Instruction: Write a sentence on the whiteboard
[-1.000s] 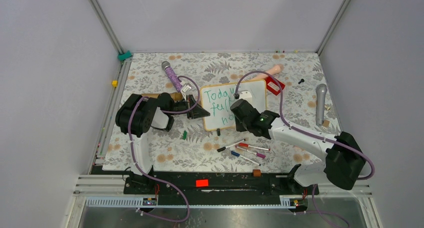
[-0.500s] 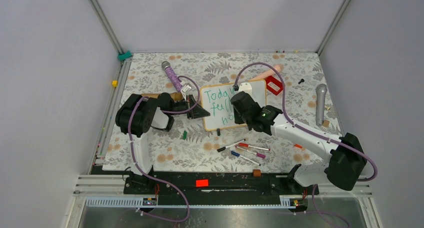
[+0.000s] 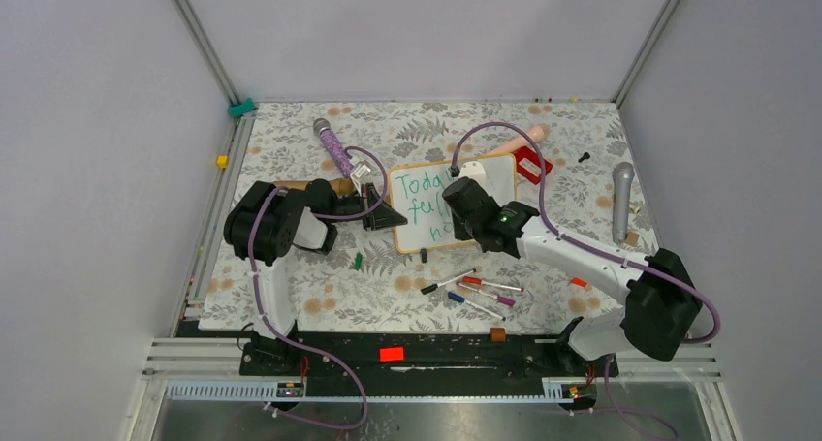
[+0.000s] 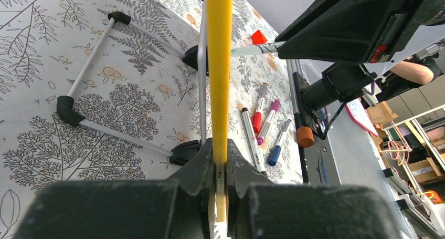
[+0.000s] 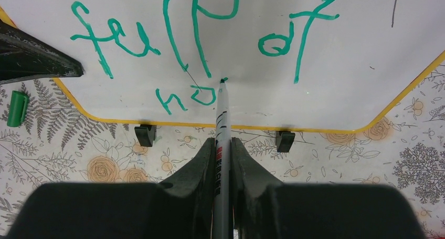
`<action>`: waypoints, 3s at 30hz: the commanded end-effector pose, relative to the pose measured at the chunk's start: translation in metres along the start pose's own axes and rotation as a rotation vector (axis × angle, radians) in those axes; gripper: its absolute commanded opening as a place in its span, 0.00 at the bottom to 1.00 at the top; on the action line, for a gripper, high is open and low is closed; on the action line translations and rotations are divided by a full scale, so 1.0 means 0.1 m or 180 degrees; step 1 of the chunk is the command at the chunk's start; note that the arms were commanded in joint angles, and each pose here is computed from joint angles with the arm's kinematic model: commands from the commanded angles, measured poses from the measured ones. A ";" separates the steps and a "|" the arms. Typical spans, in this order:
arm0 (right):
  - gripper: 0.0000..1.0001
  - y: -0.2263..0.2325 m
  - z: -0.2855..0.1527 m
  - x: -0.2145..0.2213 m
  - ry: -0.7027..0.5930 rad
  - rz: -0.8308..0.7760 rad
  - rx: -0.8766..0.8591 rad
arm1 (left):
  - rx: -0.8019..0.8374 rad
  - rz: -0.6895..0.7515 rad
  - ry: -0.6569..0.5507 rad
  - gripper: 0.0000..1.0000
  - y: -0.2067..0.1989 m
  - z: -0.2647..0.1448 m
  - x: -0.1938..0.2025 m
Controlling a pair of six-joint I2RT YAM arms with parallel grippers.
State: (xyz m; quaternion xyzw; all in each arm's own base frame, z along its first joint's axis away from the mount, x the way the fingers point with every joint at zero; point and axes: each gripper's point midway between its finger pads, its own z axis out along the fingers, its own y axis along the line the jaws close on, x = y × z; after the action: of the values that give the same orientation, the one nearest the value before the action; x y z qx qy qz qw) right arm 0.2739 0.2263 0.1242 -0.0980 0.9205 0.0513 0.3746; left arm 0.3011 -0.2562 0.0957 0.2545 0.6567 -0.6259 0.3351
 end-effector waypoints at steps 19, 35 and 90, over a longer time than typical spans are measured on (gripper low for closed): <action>0.00 -0.21 0.03 -0.05 0.0045 0.0046 0.0327 | 0.0189 0.0330 0.0009 0.00 -0.10 0.04 -0.07; 0.00 -0.10 0.07 0.10 0.0209 0.0056 0.0127 | 0.0183 0.0320 0.0010 0.00 -0.09 0.03 -0.06; 0.00 -0.25 0.04 -0.07 -0.0158 0.0442 -0.0038 | 0.0189 0.0309 0.0022 0.00 -0.09 0.04 -0.04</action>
State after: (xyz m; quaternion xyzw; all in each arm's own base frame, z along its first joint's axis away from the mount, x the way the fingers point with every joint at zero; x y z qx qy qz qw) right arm 0.2669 0.1959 0.1074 -0.0496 0.9287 0.0732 0.3601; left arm 0.3013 -0.2568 0.0933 0.2564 0.6549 -0.6257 0.3374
